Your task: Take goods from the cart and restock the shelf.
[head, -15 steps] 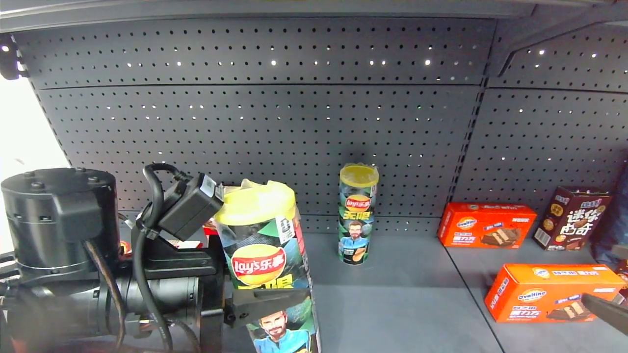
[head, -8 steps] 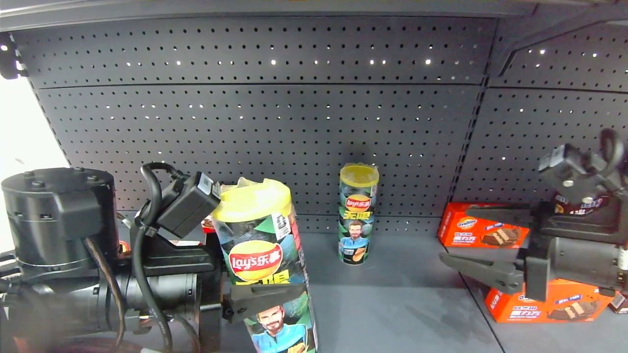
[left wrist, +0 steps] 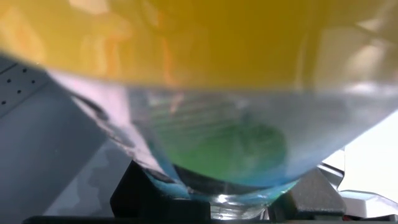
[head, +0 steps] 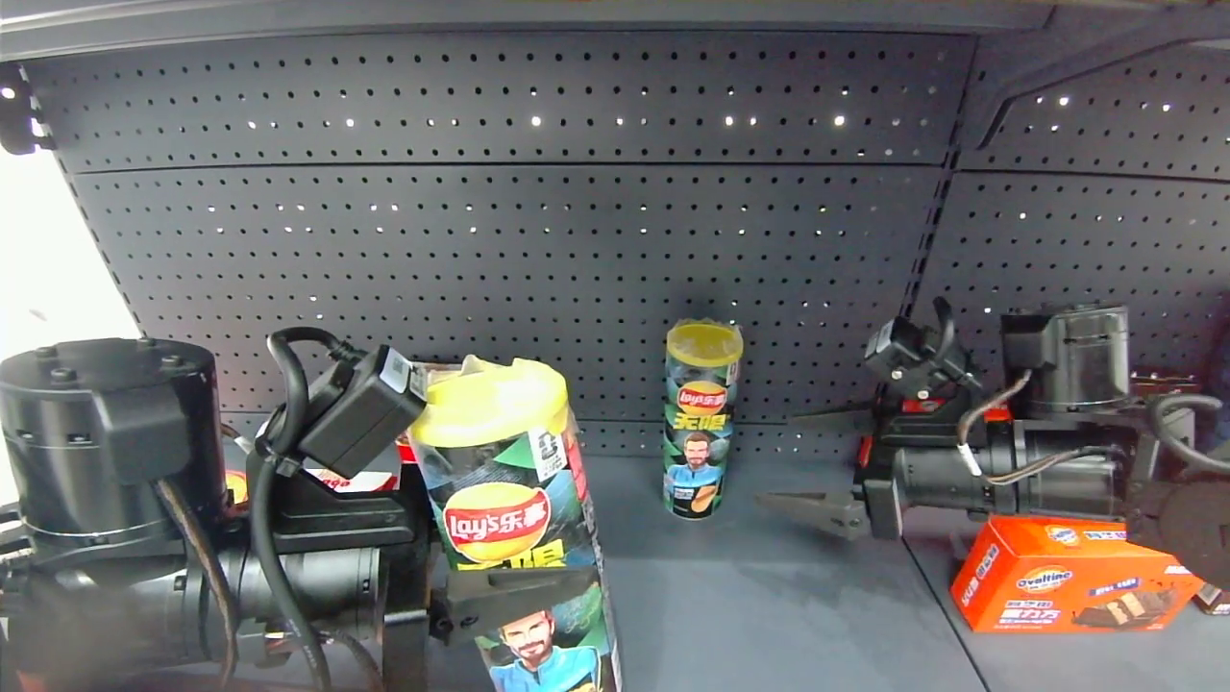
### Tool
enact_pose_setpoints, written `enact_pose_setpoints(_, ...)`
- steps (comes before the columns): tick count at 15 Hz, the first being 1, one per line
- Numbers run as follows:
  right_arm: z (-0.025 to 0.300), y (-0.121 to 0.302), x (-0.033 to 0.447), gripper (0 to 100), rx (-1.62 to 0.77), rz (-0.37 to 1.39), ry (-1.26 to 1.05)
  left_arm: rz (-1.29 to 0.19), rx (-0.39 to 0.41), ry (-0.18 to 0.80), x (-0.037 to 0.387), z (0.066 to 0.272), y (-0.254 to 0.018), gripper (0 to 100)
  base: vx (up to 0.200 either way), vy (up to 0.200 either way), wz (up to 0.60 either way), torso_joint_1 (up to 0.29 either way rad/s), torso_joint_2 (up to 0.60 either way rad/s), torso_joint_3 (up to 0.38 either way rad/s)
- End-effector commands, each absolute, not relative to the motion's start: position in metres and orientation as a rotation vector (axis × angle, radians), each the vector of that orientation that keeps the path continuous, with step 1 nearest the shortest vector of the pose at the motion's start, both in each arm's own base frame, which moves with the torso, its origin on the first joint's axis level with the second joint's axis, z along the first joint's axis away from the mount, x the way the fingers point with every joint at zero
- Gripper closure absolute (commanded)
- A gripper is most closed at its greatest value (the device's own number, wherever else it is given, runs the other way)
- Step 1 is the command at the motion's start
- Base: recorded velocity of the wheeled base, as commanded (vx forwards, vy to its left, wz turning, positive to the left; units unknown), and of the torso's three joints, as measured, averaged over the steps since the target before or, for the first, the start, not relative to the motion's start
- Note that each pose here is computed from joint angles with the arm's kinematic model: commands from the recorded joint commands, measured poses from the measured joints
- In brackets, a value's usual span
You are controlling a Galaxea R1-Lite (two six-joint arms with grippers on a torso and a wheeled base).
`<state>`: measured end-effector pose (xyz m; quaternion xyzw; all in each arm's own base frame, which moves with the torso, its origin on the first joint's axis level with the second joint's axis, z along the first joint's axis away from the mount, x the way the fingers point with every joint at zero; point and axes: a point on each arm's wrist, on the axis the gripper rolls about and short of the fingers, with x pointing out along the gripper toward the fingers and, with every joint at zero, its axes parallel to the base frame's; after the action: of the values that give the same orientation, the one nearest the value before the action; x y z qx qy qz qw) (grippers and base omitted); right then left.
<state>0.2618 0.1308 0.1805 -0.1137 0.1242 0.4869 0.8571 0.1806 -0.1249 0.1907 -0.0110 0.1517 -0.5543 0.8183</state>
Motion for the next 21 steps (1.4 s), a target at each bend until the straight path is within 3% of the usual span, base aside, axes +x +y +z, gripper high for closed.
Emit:
enact_pose_setpoints(1, 0.163, 0.131, 0.289, 0, -0.235, 1.026, 0.301, -1.183, -0.023, 0.32, 0.18, 0.192, -0.125, 100, 0.0, 0.0, 0.0, 0.0, 0.0, 0.0)
enact_pose_setpoints(12, 0.128, 0.15, 0.364, 0, -0.212, 1.117, 0.298, -1.182, -0.025, 0.341, 0.176, 0.186, -0.122, 100, 0.0, 0.0, 0.0, 0.0, 0.0, 0.0)
enact_pose_setpoints(21, 0.106, 0.176, 0.383, 0, -0.213, 1.161, 0.318, -1.181, -0.027, 0.353, 0.175, 0.183, -0.122, 100, 0.0, 0.0, 0.0, 0.0, 0.0, 0.0)
